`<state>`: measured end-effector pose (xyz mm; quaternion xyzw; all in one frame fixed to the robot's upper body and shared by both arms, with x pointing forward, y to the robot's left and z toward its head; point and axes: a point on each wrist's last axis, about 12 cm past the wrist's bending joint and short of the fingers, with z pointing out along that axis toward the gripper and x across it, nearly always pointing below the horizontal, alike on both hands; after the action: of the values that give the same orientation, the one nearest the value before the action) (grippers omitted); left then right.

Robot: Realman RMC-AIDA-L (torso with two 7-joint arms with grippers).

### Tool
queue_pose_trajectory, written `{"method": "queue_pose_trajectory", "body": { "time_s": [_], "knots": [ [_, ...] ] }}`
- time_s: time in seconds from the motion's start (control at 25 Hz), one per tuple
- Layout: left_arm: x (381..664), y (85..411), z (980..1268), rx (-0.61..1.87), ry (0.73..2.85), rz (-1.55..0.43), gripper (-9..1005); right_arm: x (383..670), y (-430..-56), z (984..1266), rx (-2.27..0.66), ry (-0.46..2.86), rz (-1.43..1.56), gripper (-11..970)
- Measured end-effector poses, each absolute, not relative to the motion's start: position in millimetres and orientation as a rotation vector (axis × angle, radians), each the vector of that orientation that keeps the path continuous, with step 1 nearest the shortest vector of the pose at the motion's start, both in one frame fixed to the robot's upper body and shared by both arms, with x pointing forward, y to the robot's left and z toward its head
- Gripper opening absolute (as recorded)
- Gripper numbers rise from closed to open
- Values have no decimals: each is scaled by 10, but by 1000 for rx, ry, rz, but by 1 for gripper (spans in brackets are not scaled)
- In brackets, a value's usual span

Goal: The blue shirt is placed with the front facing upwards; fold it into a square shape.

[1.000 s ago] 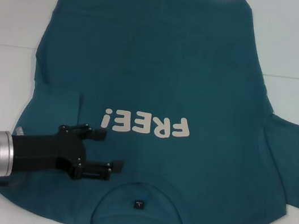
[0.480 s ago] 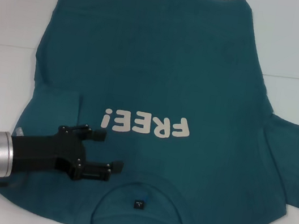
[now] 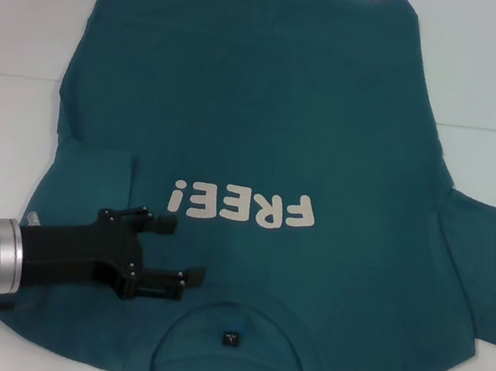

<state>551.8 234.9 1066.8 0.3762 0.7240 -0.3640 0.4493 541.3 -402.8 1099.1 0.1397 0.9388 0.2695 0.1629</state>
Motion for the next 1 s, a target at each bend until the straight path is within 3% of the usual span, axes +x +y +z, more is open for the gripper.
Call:
{"method": "queue_pose_trajectory", "body": {
  "time_s": [1.0],
  "knots": [
    [5520,2334,10659,934,1788,-894,922,5461,-3858,10815,423,2632,819,751]
  ]
}}
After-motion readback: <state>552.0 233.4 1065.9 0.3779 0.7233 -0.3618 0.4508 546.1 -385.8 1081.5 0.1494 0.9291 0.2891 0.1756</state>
